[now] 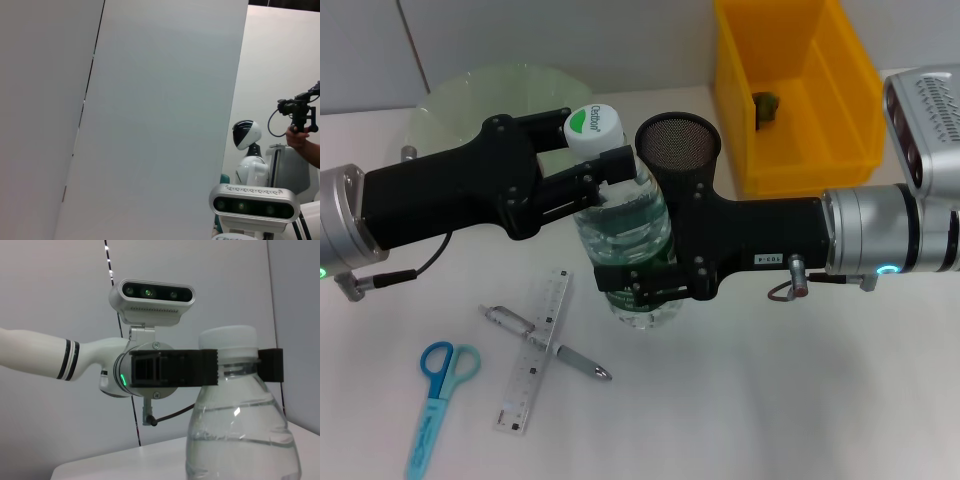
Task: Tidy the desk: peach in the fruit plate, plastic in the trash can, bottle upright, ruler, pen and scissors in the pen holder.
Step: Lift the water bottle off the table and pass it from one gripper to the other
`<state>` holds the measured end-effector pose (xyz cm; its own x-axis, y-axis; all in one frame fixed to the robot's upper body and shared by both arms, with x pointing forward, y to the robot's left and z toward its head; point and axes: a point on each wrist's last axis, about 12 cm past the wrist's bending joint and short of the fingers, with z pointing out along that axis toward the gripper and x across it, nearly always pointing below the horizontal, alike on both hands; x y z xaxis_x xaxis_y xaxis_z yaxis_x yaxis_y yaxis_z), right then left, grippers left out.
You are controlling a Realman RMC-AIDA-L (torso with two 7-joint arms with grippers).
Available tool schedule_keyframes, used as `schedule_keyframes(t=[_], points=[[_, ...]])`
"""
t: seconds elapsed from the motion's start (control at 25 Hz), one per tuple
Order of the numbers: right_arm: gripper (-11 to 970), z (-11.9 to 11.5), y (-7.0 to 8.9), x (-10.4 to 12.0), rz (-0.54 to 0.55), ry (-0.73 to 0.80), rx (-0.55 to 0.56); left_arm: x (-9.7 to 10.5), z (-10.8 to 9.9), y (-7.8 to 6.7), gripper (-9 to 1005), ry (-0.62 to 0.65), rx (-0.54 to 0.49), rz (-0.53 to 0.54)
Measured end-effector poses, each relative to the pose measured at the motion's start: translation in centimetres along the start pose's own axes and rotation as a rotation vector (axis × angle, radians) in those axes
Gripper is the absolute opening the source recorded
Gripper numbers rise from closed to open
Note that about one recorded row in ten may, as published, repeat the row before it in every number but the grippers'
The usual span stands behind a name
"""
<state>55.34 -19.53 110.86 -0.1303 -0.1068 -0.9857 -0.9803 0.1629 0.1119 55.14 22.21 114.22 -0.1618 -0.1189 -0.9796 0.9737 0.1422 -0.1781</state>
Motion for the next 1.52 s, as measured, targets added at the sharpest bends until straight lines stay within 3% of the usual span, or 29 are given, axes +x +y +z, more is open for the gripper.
schedule_keyframes(t=[0.6,1.52], points=[[826,-0.2,-0.11,-0.12,0.0,0.001,0.013,-0.03,0.0,0.02,442,-0.002,-0.002,0.001],[826,-0.73,-0.02,-0.4,-0.016,0.049,0.001,0.39,-0.35,0.12,444,0.025,-0.023,0.001]])
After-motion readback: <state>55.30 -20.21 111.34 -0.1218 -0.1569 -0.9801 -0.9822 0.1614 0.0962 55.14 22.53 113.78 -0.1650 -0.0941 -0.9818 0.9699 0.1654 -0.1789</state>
